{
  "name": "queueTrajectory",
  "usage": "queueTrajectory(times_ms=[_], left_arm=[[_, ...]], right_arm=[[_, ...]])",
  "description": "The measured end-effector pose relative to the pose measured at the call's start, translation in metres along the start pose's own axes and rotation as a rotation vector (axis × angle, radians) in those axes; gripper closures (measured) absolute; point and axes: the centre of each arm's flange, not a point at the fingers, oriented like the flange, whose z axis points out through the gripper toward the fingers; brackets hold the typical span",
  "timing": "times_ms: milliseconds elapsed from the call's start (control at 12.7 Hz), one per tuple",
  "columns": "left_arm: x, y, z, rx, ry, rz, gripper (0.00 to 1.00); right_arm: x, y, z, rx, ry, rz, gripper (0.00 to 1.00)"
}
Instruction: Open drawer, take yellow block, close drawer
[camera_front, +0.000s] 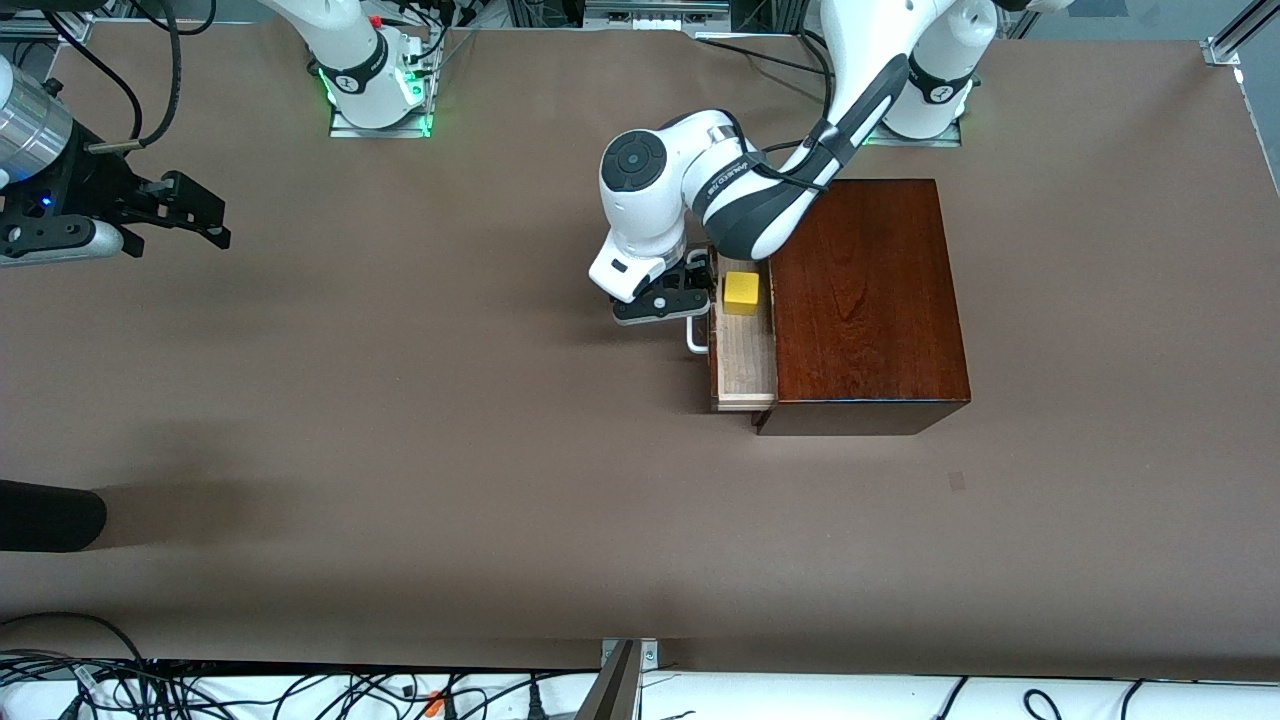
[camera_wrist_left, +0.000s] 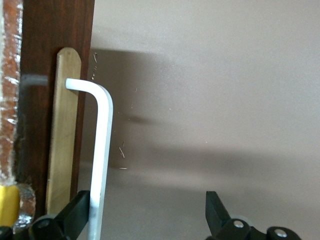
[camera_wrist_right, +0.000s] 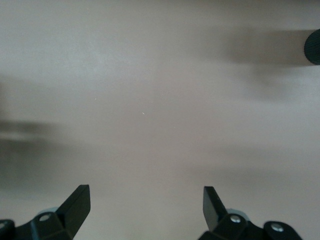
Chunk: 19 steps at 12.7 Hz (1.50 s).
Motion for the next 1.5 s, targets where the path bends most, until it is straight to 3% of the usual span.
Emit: queueTrajectory(times_ms=[237, 553, 1105, 1500], left_arm=[[0.0, 0.002, -0.002, -0.008, 0.0, -0.001, 0.0], [-0.002, 0.022, -0.02, -0.09, 0.012, -0.009, 0.0], [0.032, -0.009, -0.082, 0.047, -0.031, 0.068, 0.0], [0.107, -0.127, -0.157, 0.108, -0.053, 0.15, 0.0]], right_arm=[[0.0, 0.0, 0.0, 0.0, 0.0, 0.001, 0.0], [0.0, 0.001, 0.0, 0.0, 0.0, 0.001, 0.0], [0.0, 0.003, 0.0, 0.0, 0.0, 0.006, 0.0], [0.0, 0.004, 0.0, 0.0, -0.001, 0.007, 0.0]])
